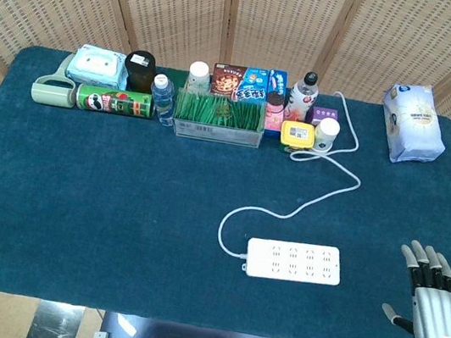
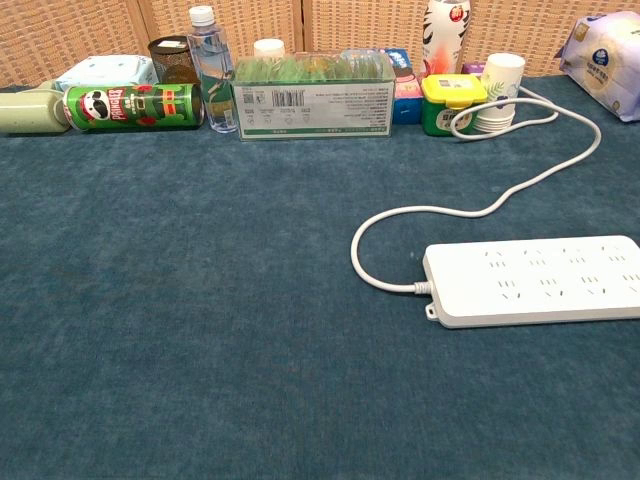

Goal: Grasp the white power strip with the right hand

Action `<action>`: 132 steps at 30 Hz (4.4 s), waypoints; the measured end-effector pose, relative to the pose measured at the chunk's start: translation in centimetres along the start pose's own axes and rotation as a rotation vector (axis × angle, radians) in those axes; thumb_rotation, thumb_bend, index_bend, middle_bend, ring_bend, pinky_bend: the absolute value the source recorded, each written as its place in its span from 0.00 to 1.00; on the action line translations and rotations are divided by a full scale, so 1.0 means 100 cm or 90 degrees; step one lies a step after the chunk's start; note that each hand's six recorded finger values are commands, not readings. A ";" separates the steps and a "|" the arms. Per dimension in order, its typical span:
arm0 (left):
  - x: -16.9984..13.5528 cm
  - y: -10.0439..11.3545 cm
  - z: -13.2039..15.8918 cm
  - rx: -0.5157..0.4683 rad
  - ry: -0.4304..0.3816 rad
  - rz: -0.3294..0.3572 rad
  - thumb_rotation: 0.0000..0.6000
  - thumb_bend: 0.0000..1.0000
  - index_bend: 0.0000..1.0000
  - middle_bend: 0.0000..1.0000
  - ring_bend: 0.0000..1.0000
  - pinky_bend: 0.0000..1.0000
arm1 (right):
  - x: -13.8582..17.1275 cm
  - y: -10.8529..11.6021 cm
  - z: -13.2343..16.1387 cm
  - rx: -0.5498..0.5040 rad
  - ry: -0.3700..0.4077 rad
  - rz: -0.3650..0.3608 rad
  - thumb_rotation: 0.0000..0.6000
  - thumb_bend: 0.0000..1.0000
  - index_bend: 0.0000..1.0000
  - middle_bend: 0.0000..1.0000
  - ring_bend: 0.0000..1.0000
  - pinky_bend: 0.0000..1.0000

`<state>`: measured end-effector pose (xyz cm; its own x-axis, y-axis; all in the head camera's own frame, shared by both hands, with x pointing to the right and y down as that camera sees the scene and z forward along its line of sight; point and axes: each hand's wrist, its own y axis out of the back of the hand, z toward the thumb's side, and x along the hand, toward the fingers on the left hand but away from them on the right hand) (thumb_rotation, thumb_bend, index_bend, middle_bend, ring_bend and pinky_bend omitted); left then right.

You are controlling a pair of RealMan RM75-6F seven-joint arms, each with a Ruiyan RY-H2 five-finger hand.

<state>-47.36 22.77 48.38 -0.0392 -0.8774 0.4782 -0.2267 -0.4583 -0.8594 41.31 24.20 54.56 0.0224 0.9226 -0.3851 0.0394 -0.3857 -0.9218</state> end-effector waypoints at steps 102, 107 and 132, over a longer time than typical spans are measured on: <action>0.003 0.014 0.010 0.033 0.014 -0.033 1.00 0.12 0.00 0.00 0.00 0.02 | -0.058 -0.101 0.192 0.146 0.294 0.254 1.00 0.64 0.25 0.96 1.00 1.00; 0.003 0.013 0.009 0.031 0.016 -0.033 1.00 0.12 0.00 0.00 0.00 0.02 | -0.057 -0.103 0.192 0.153 0.296 0.253 1.00 0.64 0.25 0.96 1.00 1.00; 0.003 0.012 0.003 0.020 0.020 -0.036 1.00 0.12 0.00 0.00 0.00 0.02 | -0.067 -0.046 0.212 0.091 0.303 0.162 1.00 0.60 0.26 0.91 1.00 1.00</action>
<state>-47.35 21.92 47.48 -0.0582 -0.8451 0.5314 -0.1992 -0.5118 -0.8357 19.84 19.94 60.39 0.4640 0.6835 -0.5635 -0.1616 -0.5602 -0.8125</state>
